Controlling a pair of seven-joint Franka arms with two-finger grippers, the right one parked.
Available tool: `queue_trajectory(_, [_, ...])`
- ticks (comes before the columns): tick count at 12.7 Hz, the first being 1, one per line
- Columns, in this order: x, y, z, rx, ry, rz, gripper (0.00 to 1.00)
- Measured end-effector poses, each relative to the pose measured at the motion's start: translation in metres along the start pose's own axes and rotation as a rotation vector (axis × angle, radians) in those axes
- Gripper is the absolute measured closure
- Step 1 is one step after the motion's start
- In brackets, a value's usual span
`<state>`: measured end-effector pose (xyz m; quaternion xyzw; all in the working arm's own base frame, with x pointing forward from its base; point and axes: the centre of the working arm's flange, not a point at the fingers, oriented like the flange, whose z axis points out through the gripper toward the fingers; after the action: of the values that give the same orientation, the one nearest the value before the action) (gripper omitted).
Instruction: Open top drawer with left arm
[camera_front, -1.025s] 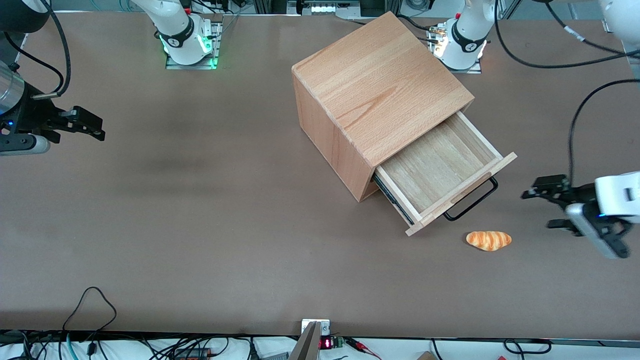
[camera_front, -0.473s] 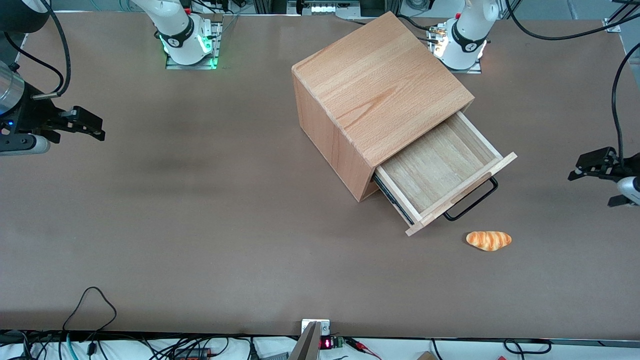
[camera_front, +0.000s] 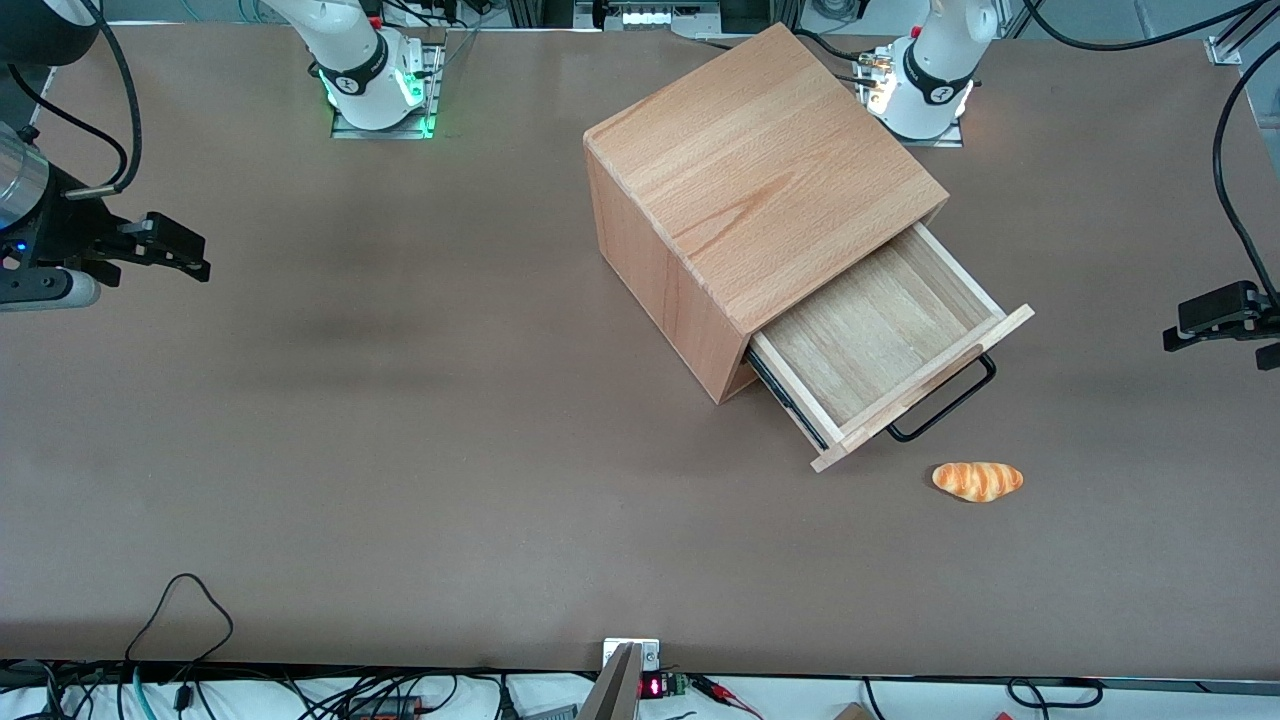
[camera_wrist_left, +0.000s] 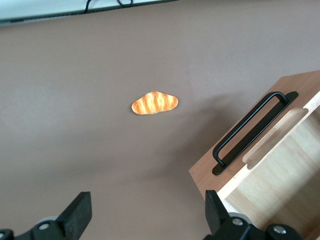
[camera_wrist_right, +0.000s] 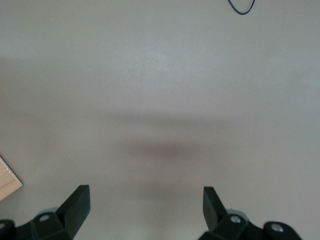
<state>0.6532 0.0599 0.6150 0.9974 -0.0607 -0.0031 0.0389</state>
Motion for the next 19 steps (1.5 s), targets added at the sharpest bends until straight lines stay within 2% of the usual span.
queue_trajectory(3, [-0.010,0.009,-0.005,-0.005,-0.038,-0.143,0.00])
queue_trajectory(6, [-0.027,0.037,-0.011,-0.004,-0.056,-0.157,0.00])
queue_trajectory(8, [-0.044,0.040,-0.020,-0.001,-0.038,-0.168,0.00])
queue_trajectory(11, [-0.073,0.042,-0.024,0.004,0.019,-0.191,0.00])
queue_trajectory(12, [-0.082,0.043,-0.022,0.005,0.028,-0.207,0.00])
queue_trajectory(17, [-0.097,0.046,-0.018,0.008,0.037,-0.235,0.00])
queue_trajectory(19, [-0.097,0.044,-0.018,0.031,0.035,-0.236,0.00])
